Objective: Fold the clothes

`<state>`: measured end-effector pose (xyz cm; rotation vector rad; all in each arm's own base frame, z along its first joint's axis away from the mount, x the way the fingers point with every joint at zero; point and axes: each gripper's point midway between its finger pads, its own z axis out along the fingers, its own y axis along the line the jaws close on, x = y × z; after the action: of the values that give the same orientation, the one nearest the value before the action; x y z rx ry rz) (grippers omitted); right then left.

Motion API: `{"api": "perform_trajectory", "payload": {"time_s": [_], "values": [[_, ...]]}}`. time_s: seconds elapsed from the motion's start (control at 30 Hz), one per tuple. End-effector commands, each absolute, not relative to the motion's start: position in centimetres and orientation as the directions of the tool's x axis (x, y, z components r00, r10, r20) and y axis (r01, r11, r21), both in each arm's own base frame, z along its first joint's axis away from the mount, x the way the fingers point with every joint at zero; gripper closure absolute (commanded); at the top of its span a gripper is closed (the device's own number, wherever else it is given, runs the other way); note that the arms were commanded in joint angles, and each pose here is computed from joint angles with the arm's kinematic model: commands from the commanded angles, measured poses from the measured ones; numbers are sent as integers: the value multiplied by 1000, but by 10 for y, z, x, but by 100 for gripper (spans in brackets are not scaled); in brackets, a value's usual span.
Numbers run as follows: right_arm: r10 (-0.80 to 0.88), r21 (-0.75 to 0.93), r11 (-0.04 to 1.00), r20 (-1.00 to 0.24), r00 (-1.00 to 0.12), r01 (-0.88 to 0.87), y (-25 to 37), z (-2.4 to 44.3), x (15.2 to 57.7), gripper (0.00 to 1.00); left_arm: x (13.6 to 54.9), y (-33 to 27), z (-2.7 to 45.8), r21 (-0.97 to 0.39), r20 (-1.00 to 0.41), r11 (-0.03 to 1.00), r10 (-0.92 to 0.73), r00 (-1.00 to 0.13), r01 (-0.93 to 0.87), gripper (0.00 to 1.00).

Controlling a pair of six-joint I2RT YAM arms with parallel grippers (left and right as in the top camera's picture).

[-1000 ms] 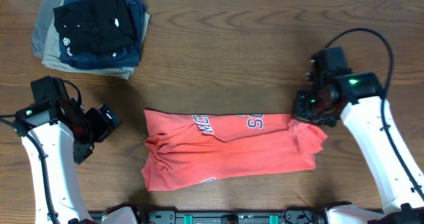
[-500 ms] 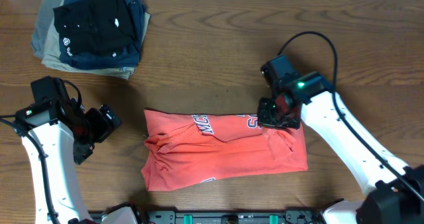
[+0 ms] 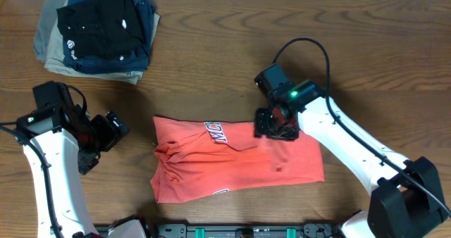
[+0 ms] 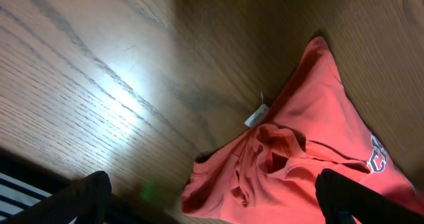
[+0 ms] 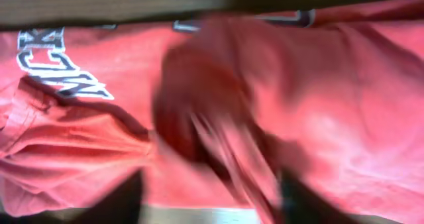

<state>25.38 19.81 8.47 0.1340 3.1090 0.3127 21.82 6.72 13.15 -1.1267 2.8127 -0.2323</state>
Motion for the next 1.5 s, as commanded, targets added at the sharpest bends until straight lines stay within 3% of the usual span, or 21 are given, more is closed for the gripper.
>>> {"api": "perform_trajectory", "payload": {"time_s": [0.0,0.23,0.5,0.57,0.67,0.77,1.03,1.13,1.47], "values": [[66,194,979,13,-998,67,201,82,248,7,217,65,131,-183,-34,725,-680,-733,-664,1],[57,160,985,51,-997,64,178,85,247,5,217,65,131,-183,-34,725,-680,-733,-664,1],[-8,151,989,60,-998,1,175,83,242,18,217,65,131,-183,-34,725,-680,-733,-664,1],[-32,152,988,58,-998,-23,182,80,239,23,217,65,131,-183,-34,725,-680,-733,-664,1],[-68,163,985,39,-997,-61,195,70,239,48,217,65,131,-182,-33,725,-680,-733,-664,1],[-71,170,983,30,-997,-65,204,59,241,58,215,64,129,-180,-27,724,-680,-733,-665,1],[-89,187,981,153,-984,-59,217,25,228,51,212,63,122,-176,-13,723,-680,-733,-668,1],[-162,231,965,144,-976,-126,229,22,226,49,214,63,122,-178,-22,724,-680,-733,-666,1],[-186,262,953,123,-975,-149,241,26,226,46,215,64,122,-180,-24,724,-680,-733,-666,1]]}}
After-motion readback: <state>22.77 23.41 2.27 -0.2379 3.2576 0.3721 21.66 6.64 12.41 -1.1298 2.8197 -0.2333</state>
